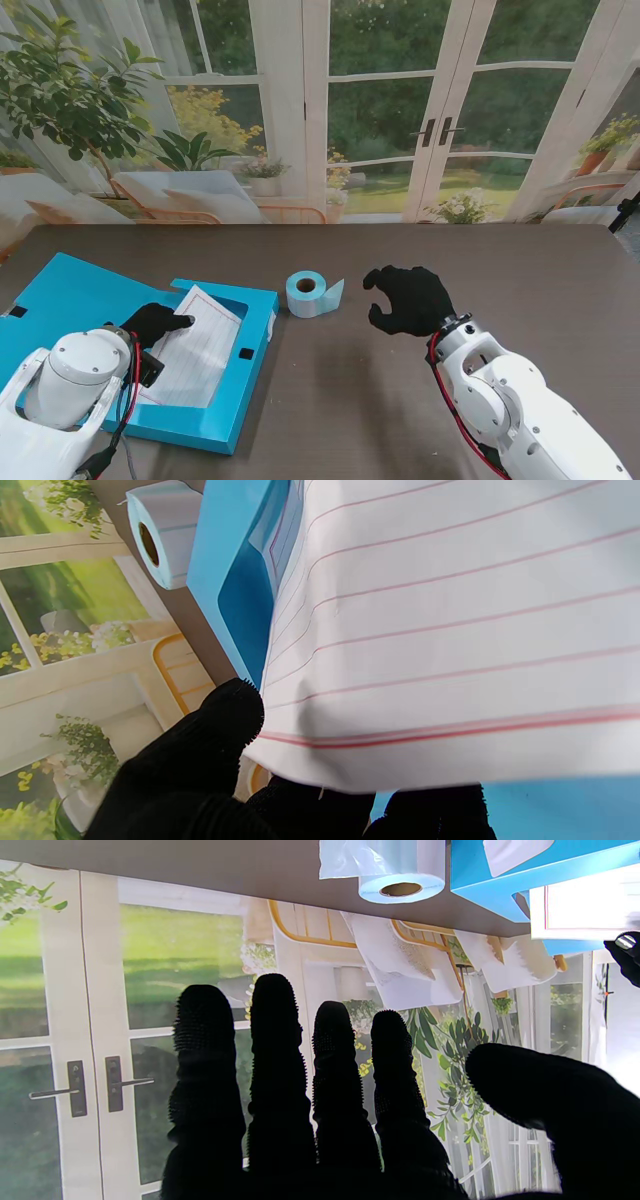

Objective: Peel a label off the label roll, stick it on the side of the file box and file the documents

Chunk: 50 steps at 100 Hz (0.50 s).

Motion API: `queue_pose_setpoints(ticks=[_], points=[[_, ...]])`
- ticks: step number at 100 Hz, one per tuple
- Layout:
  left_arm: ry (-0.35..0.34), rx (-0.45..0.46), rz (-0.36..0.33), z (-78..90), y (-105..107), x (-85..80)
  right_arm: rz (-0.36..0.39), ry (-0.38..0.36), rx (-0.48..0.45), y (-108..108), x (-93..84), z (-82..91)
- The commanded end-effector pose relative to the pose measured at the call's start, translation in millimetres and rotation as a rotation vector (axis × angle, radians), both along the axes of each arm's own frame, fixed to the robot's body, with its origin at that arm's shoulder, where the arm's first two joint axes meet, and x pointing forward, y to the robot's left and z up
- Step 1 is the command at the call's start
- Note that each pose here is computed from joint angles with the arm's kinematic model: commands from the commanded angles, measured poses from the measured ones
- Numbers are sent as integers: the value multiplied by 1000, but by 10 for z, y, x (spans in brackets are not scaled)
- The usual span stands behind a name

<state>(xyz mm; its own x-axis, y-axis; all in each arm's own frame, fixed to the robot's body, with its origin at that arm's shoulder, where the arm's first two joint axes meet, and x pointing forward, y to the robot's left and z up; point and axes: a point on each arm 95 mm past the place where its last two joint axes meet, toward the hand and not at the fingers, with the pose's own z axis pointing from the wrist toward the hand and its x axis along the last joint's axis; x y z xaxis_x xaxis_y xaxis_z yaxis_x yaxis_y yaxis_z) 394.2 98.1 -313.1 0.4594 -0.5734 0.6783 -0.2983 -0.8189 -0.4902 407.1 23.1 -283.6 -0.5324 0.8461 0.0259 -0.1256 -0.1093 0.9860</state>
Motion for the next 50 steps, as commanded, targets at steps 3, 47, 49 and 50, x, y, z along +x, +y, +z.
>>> queue_pose_setpoints(ticks=[3, 47, 49, 50], points=[[6, 13, -31, 37, 12, -34, 7, 27, -14, 20, -27, -62], [-109, 98, -79, 234, 34, -89, -7, 46, -21, -14, -35, -82], [-117, 100, -82, 253, 31, -89, -9, 47, -18, -15, -35, -81], [-121, 102, -83, 262, 28, -89, -9, 47, -17, -15, -35, -80]])
